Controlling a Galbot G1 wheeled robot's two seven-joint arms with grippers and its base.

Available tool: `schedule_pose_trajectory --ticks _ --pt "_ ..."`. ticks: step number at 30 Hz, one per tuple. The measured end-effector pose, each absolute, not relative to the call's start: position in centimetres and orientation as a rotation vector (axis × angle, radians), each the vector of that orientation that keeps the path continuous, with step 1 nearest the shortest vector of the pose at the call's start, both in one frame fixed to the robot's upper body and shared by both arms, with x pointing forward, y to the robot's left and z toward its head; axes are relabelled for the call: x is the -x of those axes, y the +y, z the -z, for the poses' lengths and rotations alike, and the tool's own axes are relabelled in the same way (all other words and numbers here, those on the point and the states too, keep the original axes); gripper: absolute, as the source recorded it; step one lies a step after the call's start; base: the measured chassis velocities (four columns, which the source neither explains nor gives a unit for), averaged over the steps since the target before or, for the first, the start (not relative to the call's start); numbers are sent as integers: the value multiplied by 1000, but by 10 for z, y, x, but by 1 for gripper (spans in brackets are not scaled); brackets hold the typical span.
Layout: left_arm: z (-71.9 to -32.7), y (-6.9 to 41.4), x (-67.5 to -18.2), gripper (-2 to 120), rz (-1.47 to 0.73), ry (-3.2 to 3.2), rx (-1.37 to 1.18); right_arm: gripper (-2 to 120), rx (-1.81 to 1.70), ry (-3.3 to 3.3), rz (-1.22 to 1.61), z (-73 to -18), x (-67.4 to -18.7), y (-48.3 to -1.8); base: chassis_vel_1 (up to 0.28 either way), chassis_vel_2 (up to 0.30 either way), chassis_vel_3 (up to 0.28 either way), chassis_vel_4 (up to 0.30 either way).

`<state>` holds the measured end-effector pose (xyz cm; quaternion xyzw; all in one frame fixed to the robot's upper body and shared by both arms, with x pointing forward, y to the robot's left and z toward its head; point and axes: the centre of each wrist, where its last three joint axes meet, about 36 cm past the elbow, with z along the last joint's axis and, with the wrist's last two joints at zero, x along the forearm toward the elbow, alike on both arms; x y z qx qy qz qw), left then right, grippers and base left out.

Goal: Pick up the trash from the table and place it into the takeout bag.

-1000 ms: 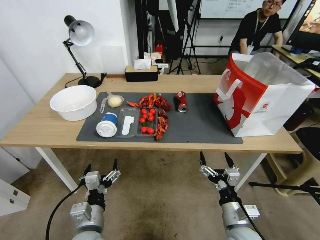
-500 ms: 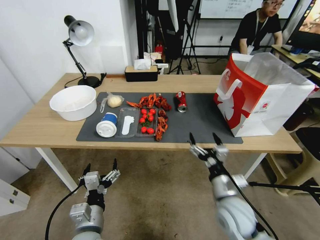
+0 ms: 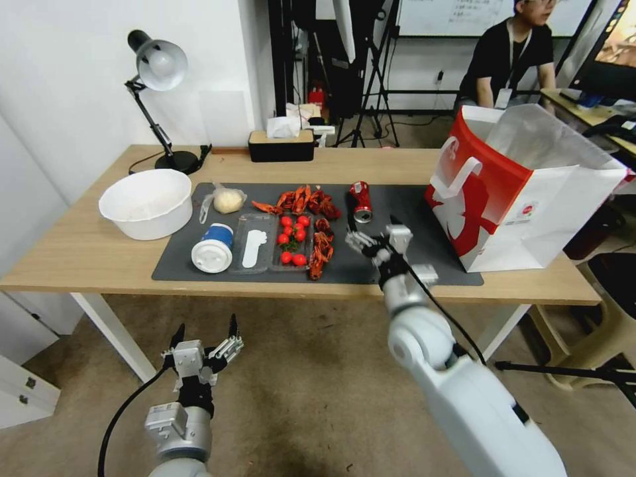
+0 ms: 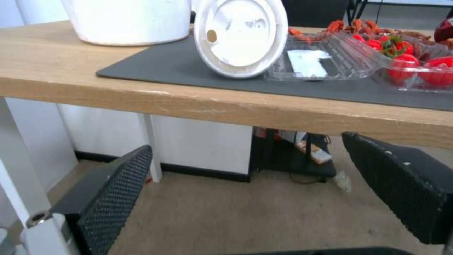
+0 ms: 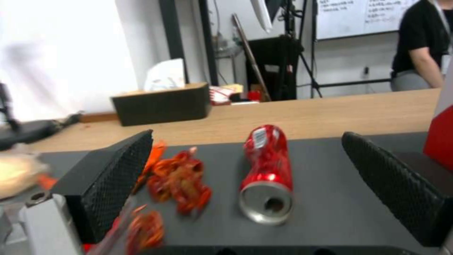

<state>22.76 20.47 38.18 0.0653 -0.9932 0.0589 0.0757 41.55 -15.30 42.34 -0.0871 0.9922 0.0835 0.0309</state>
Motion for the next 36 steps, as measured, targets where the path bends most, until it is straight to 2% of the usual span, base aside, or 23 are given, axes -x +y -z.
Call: schedule_pose_trajectory --ticks 4,13,17,21,27,36 --pt "-382 205 -228 100 -177 -2979 -199 100 261 3060 -254 -427 -422 -152 0 0 0 0" --pt "-380 205 -228 100 -181 -2978 -202 100 157 3148 -164 -457 -489 -144 0 0 0 0" --pt "-380 205 -228 100 -181 -2977 -203 100 146 3162 -156 -462 -497 -144 0 0 0 0" --pt "-377 204 -229 100 -181 -2971 -202 100 97 3257 -128 -484 -544 -141 0 0 0 0" --pt "-373 205 -228 100 -178 -2965 -206 100 -11 3433 -48 -478 -594 -136 0 0 0 0" --pt "-373 205 -229 100 -182 -2968 -203 100 78 3561 -17 -475 -608 -120 0 0 0 0"
